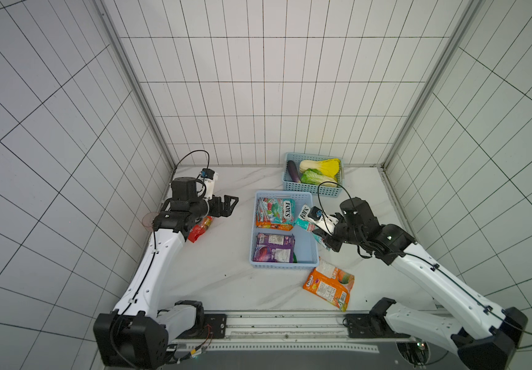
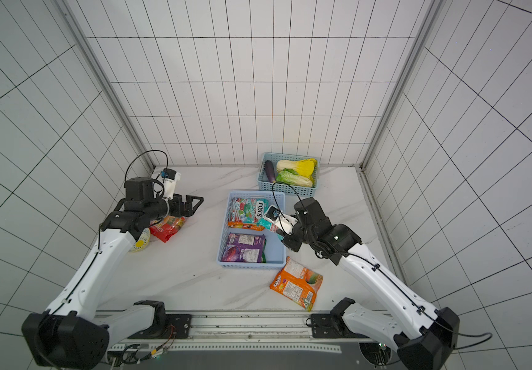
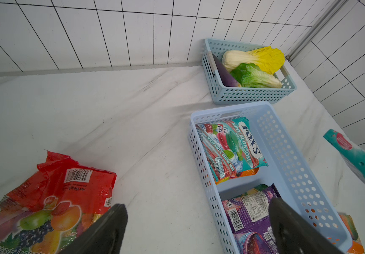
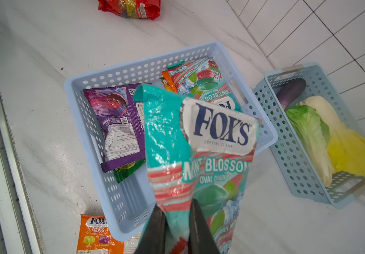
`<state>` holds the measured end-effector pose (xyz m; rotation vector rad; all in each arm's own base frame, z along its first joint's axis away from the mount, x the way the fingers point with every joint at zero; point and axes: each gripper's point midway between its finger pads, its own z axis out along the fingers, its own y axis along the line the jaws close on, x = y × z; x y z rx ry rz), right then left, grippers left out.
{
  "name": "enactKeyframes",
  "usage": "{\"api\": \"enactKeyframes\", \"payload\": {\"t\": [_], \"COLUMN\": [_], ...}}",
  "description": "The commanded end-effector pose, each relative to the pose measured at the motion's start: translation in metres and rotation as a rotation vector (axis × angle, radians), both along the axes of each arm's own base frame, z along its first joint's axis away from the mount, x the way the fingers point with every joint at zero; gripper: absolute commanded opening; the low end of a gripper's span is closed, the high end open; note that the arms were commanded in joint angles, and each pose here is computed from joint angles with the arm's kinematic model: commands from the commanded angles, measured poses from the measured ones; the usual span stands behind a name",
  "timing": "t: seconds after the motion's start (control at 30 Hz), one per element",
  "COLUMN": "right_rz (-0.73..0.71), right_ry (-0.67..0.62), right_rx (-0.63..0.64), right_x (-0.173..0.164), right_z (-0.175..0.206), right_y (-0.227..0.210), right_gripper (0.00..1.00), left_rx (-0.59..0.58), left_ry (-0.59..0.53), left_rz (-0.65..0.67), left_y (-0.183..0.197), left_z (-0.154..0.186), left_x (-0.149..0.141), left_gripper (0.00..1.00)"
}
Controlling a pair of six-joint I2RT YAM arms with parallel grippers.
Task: Put the candies in the basket
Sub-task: Place the candy in the basket.
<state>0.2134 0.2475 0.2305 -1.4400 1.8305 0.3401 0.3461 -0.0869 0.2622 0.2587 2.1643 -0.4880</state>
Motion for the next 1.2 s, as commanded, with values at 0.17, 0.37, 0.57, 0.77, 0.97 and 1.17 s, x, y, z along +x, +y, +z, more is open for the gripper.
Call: {"api": "enactKeyframes", "payload": {"t": [0.17, 0.37, 0.57, 0.77, 0.97, 1.17], "right_rz": [0.200, 0.260, 0.335, 0.382, 0.421, 0.442], "right_ry": [-0.010, 0.028, 0.036, 0.063, 0.112, 0.153], "right_rx": [-0.020, -0.052, -0.084, -0.123, -0.161, -0.117], "right_x": [-0.011, -0.016, -0.018, -0.017, -0.031, -0.049], "right_z": [0.000, -0.027, -0.048, -0.072, -0.092, -0.067], "right_y": [0.066, 0.096, 0.120, 0.136, 0.139, 0.140], "right_gripper": [0.00, 0.00, 0.00, 0.00, 0.07, 0.47], "left_rx": [0.025, 0.008, -0.007, 0.009, 0.046, 0.058], "left_ry": [-0.038, -0.034, -0.033, -0.040, -0.048, -0.051], "left_rz": [0.039, 0.022, -0.003, -0.007, 0.009, 0.014], "left_y": [0.008, 0.005, -0.001, -0.004, -0.002, -0.002], "left_z": [0.010, 0.014, 0.016, 0.015, 0.012, 0.012], "left_x": [0.000, -0.003, -0.006, -0.007, -0.005, -0.003], "left_gripper": [0.98, 0.98, 0.98, 0.98, 0.98, 0.98]}}
